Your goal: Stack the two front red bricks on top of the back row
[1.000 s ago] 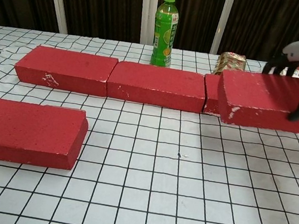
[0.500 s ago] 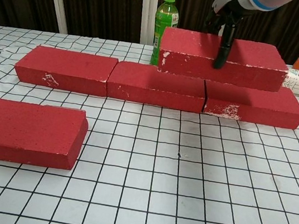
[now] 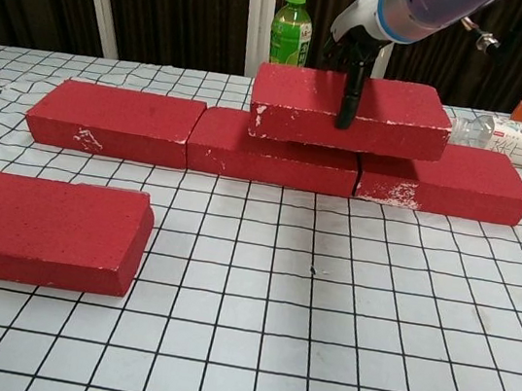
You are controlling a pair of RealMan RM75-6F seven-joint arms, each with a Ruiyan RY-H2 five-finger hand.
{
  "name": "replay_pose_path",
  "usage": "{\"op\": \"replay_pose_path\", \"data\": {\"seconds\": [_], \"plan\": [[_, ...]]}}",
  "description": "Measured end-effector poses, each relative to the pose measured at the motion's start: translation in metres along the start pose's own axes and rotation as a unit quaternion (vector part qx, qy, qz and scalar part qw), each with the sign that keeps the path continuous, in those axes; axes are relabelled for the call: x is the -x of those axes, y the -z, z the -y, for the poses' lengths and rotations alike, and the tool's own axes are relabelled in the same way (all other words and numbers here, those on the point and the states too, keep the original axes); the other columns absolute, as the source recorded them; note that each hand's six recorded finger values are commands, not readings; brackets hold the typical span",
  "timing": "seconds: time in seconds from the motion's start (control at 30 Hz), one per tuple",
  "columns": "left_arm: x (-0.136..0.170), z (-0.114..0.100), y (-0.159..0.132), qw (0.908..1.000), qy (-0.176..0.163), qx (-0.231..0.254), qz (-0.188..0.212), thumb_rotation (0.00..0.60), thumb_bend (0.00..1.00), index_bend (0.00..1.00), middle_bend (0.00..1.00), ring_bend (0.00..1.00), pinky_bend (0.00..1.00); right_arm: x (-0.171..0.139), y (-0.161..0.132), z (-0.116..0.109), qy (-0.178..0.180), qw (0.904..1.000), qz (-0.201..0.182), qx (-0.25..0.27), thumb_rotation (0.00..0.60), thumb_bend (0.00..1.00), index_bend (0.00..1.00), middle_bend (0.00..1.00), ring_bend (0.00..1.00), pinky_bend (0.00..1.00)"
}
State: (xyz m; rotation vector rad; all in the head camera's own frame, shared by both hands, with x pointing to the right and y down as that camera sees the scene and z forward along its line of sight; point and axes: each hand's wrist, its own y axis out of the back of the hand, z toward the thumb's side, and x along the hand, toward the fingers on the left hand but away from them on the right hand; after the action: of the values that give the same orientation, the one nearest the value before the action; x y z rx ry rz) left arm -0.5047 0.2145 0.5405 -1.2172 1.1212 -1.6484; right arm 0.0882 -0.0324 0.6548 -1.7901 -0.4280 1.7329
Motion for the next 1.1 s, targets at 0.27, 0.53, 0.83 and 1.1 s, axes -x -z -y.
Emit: {"op": "replay_pose_path", "data": {"seconds": [0.27,0.53,0.83,1.1], "plan": [[-0.001,0.002,-0.002,0.9999,0.003,-0.009,-0.007,0.600,0.16,0.07,0.00,0.00,0.05,0.019,0.002,0.003,-0.003,1.0000,0.006,0.002,0.600,0.19,0.29,0.31,0.26,0.00],[-0.003,0.005,-0.003,0.9998,0.006,-0.014,-0.009,0.600,0.16,0.07,0.00,0.00,0.05,0.026,0.003,0.007,-0.010,0.9999,0.009,0.004,0.600,0.19,0.29,0.31,0.26,0.00],[-0.005,0.008,-0.004,0.9998,0.009,-0.017,-0.009,0.600,0.16,0.07,0.00,0.00,0.05,0.031,0.003,0.016,-0.018,0.9998,0.005,0.007,0.600,0.19,0.29,0.31,0.26,0.00],[-0.007,0.009,-0.003,0.9997,0.011,-0.018,-0.008,0.600,0.16,0.07,0.00,0.00,0.05,0.032,0.006,0.014,-0.016,0.9998,0.009,0.009,0.600,0.19,0.29,0.31,0.26,0.00]]}}
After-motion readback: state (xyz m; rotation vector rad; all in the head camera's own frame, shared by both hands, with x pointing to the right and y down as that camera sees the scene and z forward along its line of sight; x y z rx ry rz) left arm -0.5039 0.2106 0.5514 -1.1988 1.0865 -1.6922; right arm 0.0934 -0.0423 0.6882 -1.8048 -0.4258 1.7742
